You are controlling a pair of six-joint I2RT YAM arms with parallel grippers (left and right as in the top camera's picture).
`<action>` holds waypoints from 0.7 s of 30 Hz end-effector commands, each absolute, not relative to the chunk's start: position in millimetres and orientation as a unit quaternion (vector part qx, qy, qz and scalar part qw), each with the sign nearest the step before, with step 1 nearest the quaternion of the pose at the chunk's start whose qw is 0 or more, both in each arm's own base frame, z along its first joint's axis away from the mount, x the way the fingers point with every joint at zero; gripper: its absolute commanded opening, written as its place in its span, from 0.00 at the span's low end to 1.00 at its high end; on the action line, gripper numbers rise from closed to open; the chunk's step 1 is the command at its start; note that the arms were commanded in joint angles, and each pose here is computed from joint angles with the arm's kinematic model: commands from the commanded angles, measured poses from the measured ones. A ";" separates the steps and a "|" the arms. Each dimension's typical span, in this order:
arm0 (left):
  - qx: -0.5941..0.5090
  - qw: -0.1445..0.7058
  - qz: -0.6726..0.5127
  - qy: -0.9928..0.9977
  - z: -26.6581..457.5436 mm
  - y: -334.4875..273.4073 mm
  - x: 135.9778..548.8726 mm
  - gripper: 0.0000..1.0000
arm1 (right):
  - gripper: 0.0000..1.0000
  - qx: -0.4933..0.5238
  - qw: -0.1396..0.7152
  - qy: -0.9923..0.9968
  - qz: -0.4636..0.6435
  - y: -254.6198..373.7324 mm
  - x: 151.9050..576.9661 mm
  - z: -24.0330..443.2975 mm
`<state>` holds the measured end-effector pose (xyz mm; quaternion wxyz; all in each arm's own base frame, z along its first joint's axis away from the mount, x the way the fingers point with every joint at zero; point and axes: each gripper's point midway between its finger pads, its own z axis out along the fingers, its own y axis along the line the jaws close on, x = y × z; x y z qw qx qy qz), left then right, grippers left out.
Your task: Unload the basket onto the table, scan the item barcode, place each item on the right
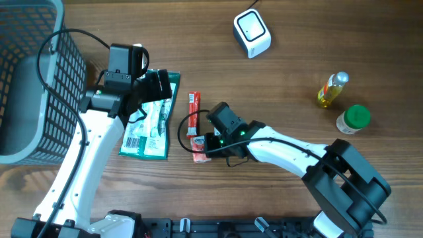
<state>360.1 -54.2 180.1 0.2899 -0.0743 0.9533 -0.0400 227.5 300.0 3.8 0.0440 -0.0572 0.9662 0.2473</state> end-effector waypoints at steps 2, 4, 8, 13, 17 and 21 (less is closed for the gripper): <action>-0.076 0.291 -0.043 0.953 180.9 -53.2 361.5 1.00 | 0.04 -0.030 0.018 0.973 0.227 279.4 225.8 -7.9; -0.076 0.291 -0.043 0.953 181.0 -53.2 361.6 1.00 | 0.04 -0.019 0.020 0.972 0.233 271.8 231.1 2.5; -0.076 0.291 -0.043 0.953 180.9 -53.2 361.5 1.00 | 0.04 -0.071 0.036 0.950 0.302 275.0 238.6 38.7; -0.076 0.291 -0.043 0.953 180.9 -53.2 361.5 1.00 | 0.04 -0.102 0.054 0.915 0.386 276.9 242.9 87.5; -0.076 0.291 -0.043 0.953 180.9 -53.2 361.5 1.00 | 0.04 -0.123 0.071 0.879 0.455 273.8 242.9 131.1; -0.076 0.291 -0.043 0.953 181.0 -53.2 361.6 1.00 | 0.04 -0.141 0.084 0.853 0.496 270.2 239.6 160.2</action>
